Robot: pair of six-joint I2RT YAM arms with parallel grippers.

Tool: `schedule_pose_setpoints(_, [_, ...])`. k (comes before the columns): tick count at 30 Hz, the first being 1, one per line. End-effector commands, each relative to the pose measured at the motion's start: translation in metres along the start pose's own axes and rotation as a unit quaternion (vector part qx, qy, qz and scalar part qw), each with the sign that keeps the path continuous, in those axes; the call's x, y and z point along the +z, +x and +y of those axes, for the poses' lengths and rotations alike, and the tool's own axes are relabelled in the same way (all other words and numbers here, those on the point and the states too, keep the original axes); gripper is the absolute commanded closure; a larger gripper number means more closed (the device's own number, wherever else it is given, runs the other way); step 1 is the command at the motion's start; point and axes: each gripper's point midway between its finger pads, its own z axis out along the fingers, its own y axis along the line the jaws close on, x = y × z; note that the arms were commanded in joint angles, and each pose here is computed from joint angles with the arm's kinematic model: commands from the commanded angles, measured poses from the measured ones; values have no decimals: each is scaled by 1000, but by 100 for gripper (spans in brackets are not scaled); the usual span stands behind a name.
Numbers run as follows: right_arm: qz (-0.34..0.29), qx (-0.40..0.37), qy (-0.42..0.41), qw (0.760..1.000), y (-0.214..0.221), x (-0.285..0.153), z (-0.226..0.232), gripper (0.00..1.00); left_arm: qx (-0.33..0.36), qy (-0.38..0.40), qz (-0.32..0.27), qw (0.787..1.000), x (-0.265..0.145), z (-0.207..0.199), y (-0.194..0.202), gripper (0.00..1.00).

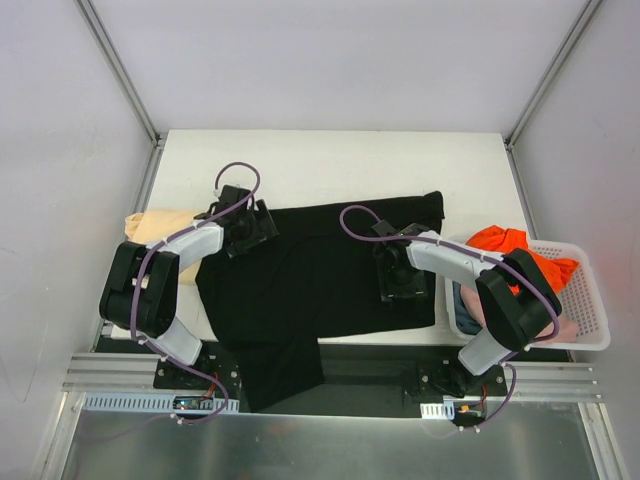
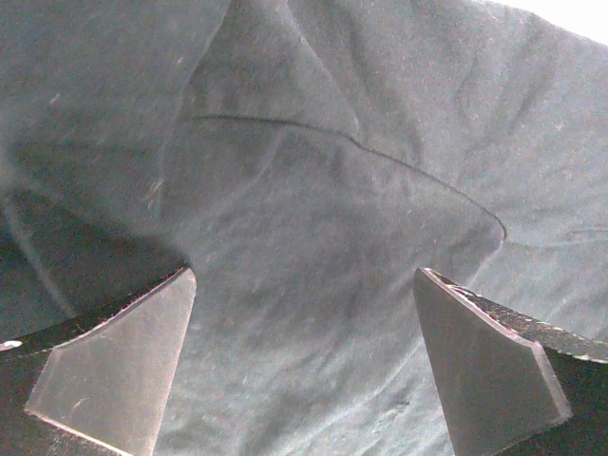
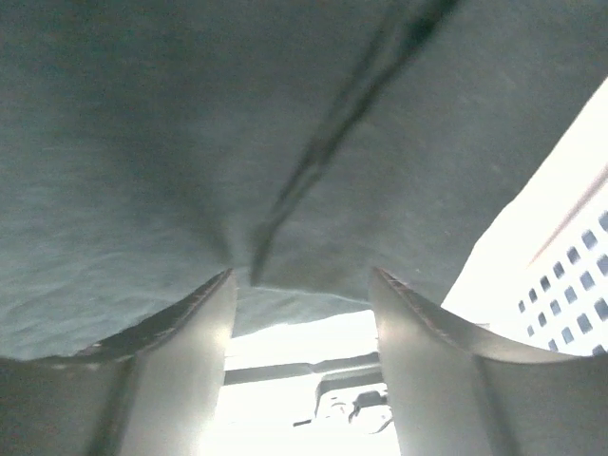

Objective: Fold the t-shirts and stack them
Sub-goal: Fold the flattened tshirt in 1/3 of the way

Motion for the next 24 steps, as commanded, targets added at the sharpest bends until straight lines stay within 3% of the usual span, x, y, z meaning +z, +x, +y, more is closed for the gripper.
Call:
schedule_pose_setpoints(1, [12, 29, 53, 998, 10, -1, -21, 43, 13, 2, -39, 999, -17, 2, -12, 1])
schedule_pose_setpoints(7, [-4, 51, 96, 994, 10, -7, -37, 61, 15, 7, -46, 999, -24, 3, -12, 1])
schedule_pose_setpoints(12, [-23, 78, 145, 986, 17, -18, -62, 84, 15, 23, -29, 999, -26, -1, 1, 1])
schedule_pose_setpoints(13, [-32, 86, 149, 985, 17, -20, -65, 99, 17, 24, -30, 999, -28, -2, 2, 1])
schedule_pose_setpoints(21, [-58, 78, 116, 989, 15, -22, -62, 99, 14, 29, -46, 998, -56, 8, 15, 1])
schedule_pose_setpoints(24, [-76, 28, 25, 996, 2, -21, -28, 98, -4, -9, -51, 999, -73, 32, 27, 1])
